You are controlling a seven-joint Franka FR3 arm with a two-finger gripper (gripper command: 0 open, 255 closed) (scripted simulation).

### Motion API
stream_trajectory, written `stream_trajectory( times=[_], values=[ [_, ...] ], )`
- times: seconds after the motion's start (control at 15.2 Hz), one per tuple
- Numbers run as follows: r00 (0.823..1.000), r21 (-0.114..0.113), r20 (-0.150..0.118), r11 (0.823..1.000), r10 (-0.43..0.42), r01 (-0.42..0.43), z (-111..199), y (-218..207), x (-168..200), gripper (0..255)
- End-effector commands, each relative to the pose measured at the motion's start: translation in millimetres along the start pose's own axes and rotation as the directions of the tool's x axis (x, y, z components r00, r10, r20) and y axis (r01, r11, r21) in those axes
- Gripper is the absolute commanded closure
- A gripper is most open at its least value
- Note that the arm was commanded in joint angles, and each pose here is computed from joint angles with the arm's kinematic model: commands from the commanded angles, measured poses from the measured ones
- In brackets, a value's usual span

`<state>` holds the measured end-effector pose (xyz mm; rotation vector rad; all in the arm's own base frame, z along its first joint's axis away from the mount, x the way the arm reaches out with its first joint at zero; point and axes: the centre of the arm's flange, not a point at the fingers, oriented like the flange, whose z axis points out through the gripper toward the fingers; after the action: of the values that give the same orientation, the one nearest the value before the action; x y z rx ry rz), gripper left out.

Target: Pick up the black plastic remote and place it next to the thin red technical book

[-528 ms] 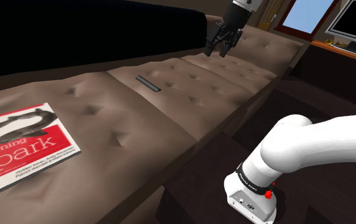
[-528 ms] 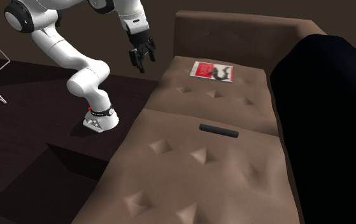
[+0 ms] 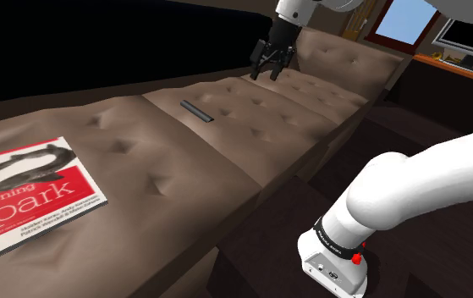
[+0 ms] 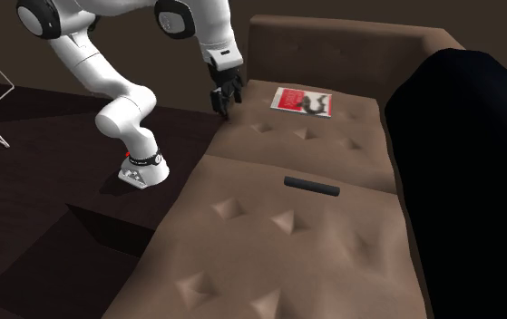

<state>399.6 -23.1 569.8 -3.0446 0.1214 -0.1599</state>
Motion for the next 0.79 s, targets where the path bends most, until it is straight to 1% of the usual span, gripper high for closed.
stream_trajectory(
  times=[0.0, 0.73],
  values=[
    [1.000, -0.001, 0.012, 1.000, -0.003, 0.003, 19, -1, 21, 0],
    [0.996, -0.005, 0.082, 1.000, -0.023, 0.024, 119, -3, 137, 0]
  ],
)
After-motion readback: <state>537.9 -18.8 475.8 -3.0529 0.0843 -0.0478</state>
